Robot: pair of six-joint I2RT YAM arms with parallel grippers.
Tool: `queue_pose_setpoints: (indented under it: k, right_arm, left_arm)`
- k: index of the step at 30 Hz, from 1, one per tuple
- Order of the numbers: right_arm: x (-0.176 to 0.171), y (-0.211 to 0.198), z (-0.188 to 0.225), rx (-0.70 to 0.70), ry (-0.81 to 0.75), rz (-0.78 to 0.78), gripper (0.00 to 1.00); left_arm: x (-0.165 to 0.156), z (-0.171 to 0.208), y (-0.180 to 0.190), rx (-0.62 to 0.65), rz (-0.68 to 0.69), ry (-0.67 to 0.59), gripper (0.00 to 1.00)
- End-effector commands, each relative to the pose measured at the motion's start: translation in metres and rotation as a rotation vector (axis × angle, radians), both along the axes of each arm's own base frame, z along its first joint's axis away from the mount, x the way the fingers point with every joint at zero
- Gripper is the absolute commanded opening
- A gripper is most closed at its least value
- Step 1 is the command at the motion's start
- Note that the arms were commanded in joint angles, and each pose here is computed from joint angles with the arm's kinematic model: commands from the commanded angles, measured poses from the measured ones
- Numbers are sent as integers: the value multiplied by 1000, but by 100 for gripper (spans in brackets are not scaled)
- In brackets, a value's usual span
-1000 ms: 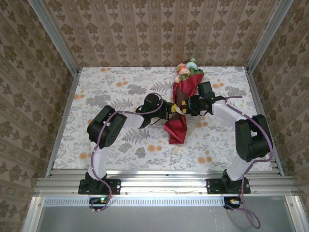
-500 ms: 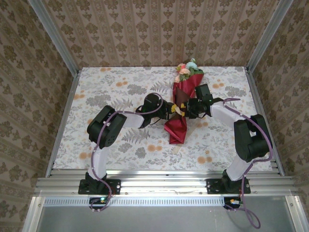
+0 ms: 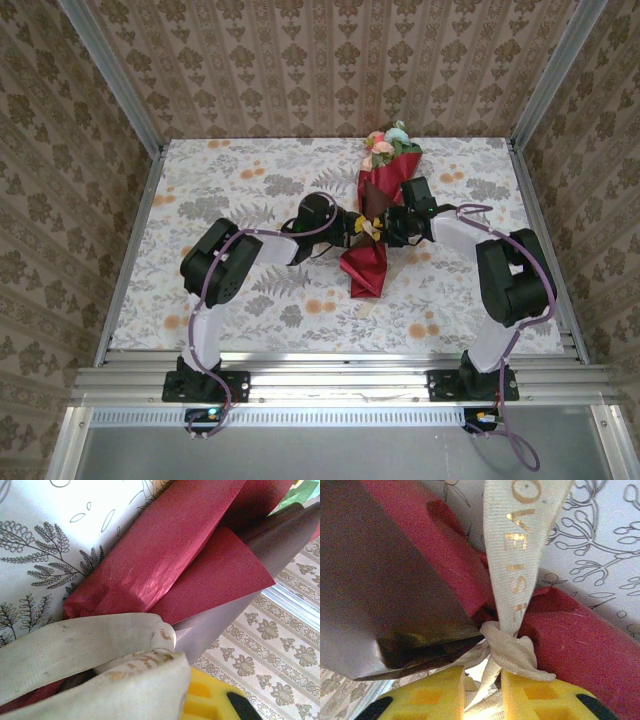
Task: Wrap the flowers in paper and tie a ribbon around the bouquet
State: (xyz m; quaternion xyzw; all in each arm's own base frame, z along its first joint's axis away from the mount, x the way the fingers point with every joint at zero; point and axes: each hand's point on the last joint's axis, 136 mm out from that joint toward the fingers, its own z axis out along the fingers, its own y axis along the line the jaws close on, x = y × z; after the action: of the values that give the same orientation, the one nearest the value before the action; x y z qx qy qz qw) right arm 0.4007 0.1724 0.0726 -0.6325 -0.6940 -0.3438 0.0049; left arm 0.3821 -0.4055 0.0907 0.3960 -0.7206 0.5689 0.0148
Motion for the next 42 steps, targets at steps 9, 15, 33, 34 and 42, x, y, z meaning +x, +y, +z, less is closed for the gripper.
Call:
queue_pose_setpoints:
  k: [9, 15, 33, 34, 42]
  right_arm:
    - [21, -8, 14, -46, -82, -53, 0]
    - [29, -20, 35, -86, -151, -62, 0]
    - [35, -20, 45, -69, -218, -73, 0]
    - [36, -21, 47, -69, -223, -74, 0]
    - [32, -22, 44, -69, -226, -78, 0]
  left_arm:
    - [-4, 5, 4, -2, -12, 9, 0]
    - [-7, 0, 9, 31, -30, 32, 22]
    - [-3, -16, 32, 123, -9, 116, 48]
    - [-2, -17, 32, 127, -7, 117, 48]
    - [8, -26, 38, 141, 26, 127, 31]
